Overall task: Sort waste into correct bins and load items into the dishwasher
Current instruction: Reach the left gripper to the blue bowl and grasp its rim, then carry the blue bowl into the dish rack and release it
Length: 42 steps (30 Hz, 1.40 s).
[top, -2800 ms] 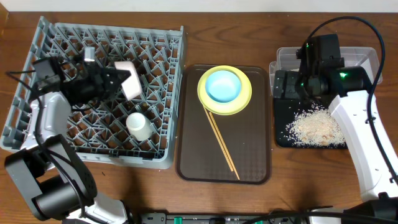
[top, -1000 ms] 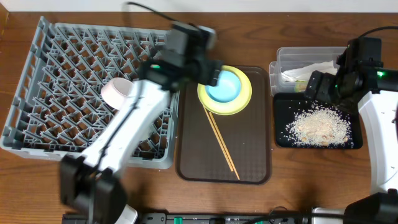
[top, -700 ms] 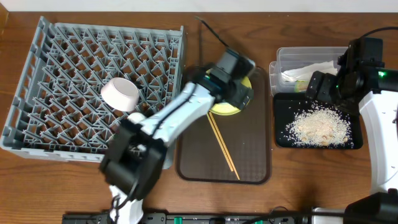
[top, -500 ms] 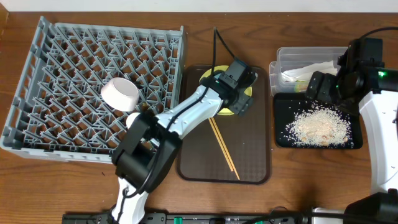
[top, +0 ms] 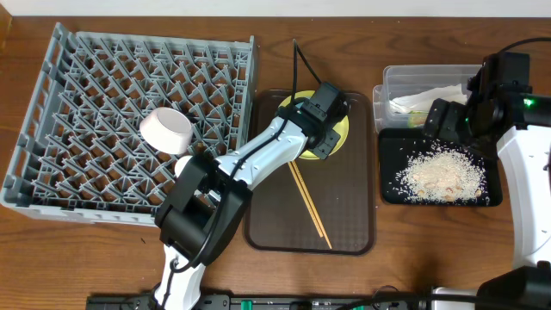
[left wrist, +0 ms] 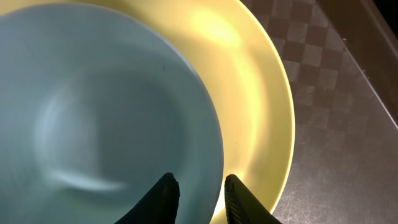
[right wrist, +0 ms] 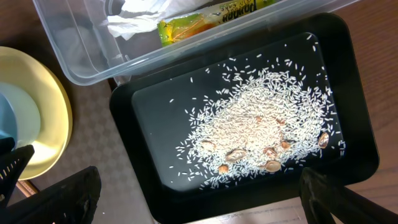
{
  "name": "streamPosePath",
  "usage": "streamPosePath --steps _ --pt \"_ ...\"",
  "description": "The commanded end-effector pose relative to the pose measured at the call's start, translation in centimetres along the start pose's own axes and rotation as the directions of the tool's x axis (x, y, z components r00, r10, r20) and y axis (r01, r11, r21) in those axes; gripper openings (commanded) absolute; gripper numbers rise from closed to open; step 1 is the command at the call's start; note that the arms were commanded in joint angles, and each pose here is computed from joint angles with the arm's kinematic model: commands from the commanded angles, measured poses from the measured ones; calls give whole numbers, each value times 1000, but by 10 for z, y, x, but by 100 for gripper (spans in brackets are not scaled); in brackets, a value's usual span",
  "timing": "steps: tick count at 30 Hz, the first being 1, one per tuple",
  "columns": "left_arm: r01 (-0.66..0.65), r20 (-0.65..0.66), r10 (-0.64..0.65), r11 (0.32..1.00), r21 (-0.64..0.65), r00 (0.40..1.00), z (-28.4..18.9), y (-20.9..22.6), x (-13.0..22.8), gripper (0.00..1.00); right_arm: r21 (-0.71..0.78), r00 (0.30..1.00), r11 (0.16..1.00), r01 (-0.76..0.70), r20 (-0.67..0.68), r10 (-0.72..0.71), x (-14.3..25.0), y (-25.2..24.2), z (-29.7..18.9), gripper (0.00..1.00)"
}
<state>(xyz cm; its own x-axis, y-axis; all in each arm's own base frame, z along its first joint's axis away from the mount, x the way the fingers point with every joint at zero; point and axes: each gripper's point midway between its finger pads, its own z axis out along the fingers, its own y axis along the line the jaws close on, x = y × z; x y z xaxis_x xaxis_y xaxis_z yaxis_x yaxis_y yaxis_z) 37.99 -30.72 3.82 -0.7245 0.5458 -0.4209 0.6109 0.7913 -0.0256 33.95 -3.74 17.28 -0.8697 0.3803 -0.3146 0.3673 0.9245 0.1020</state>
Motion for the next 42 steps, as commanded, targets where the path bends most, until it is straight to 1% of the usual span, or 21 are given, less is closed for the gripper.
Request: streamPosePath --steps 1,4,5,10,14,17,21,24,31,34,37,38,39,40,42 --pt "15 -6 -15 1000 -15 1000 1 4 2 28 -9 1000 1000 -15 22 15 -7 1 -7 99" --pt "15 -5 -15 1000 -14 1000 1 4 2 19 -9 1000 1000 -15 21 15 -7 1 -7 99" --pt "14 -7 -14 1000 -14 1000 1 3 2 13 -9 1000 1000 -15 20 15 -6 1 -7 99" --pt "12 -20 -13 1000 -14 1000 1 3 5 8 -8 1000 1000 -15 19 15 -6 1 -7 99" --pt "12 -14 -12 1000 -14 1000 -1 3 4 8 -8 1000 1000 -15 16 15 -5 0 -7 99" --pt "13 14 -13 1000 -13 1000 -12 3 -4 8 -8 1000 1000 -15 16 15 -5 0 -7 99" --pt "14 100 -13 1000 -10 995 -48 3 -26 7 -8 1000 1000 -15 16 15 -5 0 -7 99" --pt "27 183 -24 1000 -13 983 -88 8 -42 7 -8 1000 1000 -15 16 15 -5 0 -7 99" --pt "130 354 -111 991 -29 929 -169 58 -64 7 -7 1000 1000 -15 16 15 -5 0 -7 99" --pt "155 400 -164 986 55 902 -193 75 -66 7 -8 1000 1000 -15 16 15 -5 0 -7 99" --pt "233 410 -276 961 152 869 -206 96 -64 7 -7 1000 1000 -15 16 15 -5 0 -7 99" --pt "295 401 -361 930 219 842 -211 114 -60 7 -7 1000 1000 -15 16 15 -5 0 -7 99" --pt "319 392 -403 911 262 827 -213 121 -58 7 -7 1000 1000 -15 16 15 -5 0 -7 99" --pt "339 380 -454 880 331 806 -217 130 -56 7 -8 1000 1000 -15 16 15 -5 0 -7 99" --pt "314 373 -488 842 439 789 -227 136 -56 8 -7 1000 1000 -15 16 15 -5 0 -7 99"
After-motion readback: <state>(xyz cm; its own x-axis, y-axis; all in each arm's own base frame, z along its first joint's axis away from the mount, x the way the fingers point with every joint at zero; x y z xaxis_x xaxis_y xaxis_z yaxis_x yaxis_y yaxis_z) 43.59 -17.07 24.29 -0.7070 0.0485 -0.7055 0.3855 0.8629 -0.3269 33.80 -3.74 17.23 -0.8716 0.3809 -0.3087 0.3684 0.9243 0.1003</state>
